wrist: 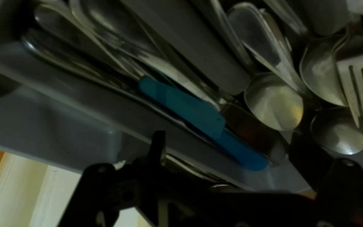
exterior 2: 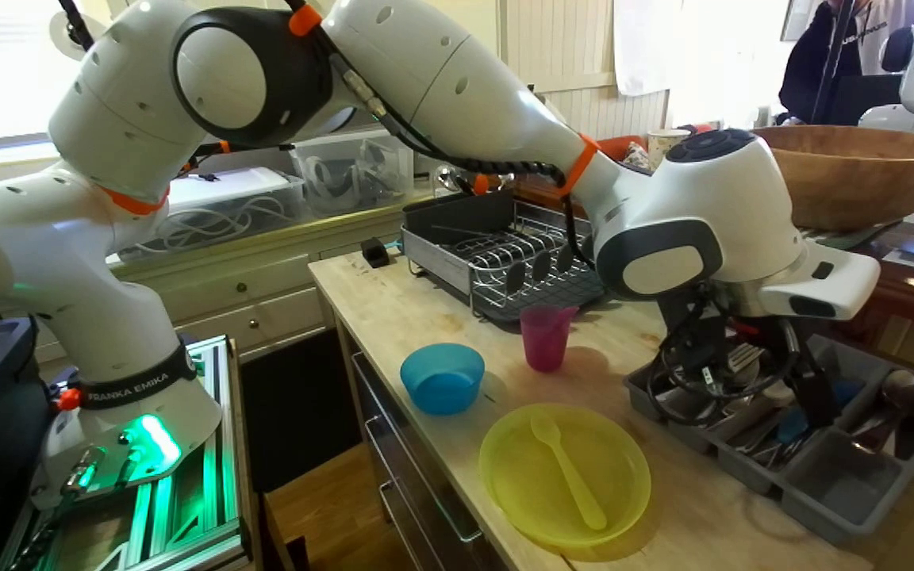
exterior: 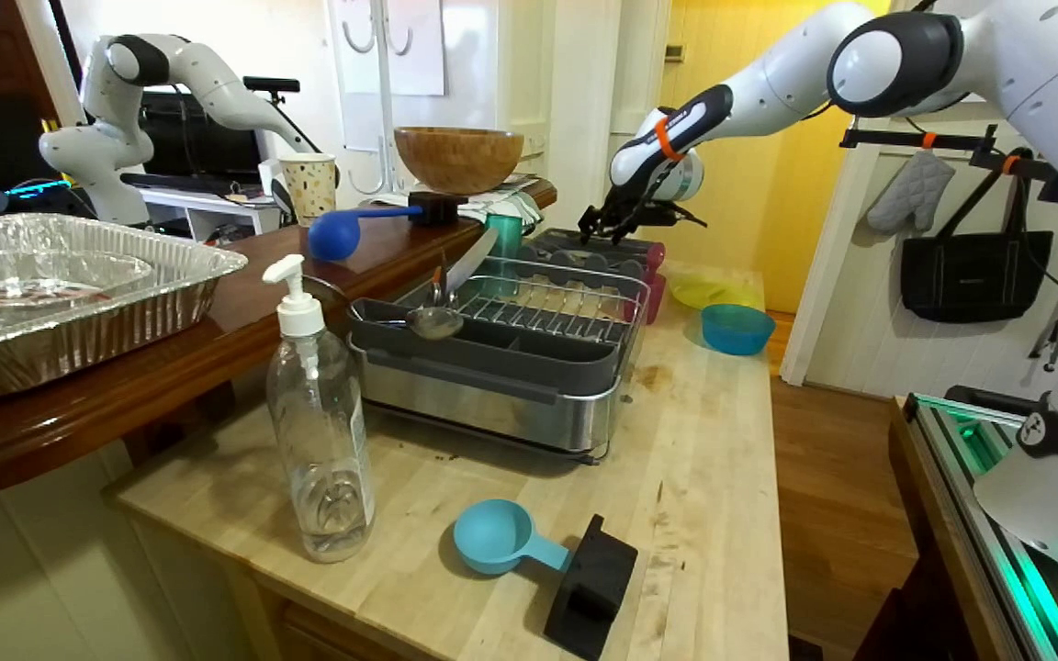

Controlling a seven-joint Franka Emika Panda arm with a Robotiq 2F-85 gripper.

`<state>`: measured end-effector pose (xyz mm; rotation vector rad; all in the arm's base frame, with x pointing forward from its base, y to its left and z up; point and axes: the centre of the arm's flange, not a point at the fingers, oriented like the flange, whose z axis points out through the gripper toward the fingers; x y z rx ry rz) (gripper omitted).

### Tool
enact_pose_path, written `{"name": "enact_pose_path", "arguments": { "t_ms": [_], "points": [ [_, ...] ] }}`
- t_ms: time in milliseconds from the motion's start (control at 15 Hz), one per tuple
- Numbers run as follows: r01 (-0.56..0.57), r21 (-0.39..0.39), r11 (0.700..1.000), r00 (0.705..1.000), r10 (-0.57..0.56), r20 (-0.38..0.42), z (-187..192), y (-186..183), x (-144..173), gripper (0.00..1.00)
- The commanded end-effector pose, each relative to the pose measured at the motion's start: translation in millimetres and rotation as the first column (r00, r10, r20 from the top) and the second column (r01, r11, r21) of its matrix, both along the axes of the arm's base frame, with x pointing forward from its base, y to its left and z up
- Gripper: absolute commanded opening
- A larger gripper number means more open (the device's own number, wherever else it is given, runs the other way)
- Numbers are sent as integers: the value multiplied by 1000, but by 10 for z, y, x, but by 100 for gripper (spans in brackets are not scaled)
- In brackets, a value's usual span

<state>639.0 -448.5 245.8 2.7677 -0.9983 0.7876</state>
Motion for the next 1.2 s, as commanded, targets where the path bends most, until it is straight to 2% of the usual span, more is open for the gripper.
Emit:
{"name": "enact_pose_path", "arguments": {
  "t_ms": [0, 133, 200, 333, 400, 667, 867, 1133],
  "points": [
    [-16, -23, 1000, 1000, 16, 7, -109, -13, -33, 98],
    [-24, -38, 999, 1000, 24, 3, -114, -7, -26, 83],
    [-28, -47, 998, 1000, 28, 2, -114, -7, -25, 70],
    [-37, -60, 997, 999, 38, 2, -109, -12, -24, 56],
    [-41, -66, 997, 999, 41, 1, -106, -8, -22, 86],
    [-71, -99, 993, 997, 70, -19, -75, 21, -26, 100],
    [-103, -131, 986, 994, 99, -37, -66, 12, -29, 100],
    [-143, -130, 981, 989, 135, -67, -82, 20, -56, 100]
  ]
}}
